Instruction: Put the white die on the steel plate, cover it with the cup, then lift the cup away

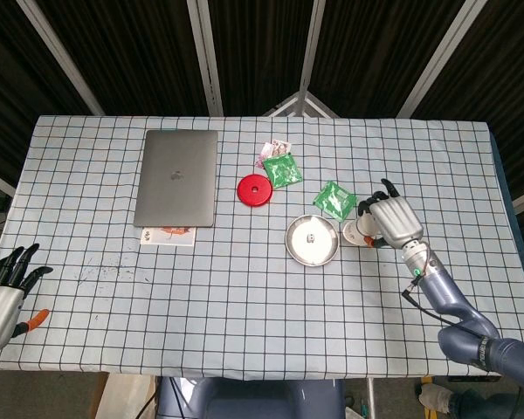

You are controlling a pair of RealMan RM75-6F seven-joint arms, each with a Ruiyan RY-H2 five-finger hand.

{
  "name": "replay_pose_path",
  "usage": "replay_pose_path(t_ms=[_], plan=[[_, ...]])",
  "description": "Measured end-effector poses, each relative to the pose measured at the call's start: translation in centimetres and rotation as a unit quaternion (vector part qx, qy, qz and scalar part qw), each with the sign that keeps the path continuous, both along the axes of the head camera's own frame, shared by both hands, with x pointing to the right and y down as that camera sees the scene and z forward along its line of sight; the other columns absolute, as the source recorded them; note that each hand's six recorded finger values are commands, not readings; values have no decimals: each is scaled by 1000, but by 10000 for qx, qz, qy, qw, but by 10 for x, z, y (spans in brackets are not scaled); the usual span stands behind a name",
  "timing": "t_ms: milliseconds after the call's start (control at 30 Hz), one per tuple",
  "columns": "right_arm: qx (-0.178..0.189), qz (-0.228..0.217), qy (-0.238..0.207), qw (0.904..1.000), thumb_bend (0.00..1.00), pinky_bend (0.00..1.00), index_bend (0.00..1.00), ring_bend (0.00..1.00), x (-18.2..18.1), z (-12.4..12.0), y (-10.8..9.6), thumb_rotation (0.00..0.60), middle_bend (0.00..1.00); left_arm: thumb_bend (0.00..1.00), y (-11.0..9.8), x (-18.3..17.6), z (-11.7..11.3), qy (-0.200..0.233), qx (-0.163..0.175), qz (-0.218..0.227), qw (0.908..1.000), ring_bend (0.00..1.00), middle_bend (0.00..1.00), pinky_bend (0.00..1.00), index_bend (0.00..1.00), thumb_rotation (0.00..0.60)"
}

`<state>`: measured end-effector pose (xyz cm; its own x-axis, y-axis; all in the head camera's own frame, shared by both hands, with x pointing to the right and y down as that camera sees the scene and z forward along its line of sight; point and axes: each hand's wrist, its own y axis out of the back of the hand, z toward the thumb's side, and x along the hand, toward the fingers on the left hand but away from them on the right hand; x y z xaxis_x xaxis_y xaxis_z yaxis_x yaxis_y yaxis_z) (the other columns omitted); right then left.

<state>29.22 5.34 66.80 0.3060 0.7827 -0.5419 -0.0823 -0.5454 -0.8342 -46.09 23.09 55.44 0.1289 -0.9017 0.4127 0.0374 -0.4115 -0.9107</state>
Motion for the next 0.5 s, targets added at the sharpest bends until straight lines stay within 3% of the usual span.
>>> replay_pose_path(t_ms=[300,500], plan=[[-159,-200,-75,9996,342,0,474,268,-53,13,-1,600,504,275,-5,-6,-3,77,24,-154,9998,0,0,128,263,600],[-218,-211,-156,9994,344,0,475,268,-69,24,2,600,504,275,-9,-7,-5,111,132,-165,9997,0,0,128,263,600]])
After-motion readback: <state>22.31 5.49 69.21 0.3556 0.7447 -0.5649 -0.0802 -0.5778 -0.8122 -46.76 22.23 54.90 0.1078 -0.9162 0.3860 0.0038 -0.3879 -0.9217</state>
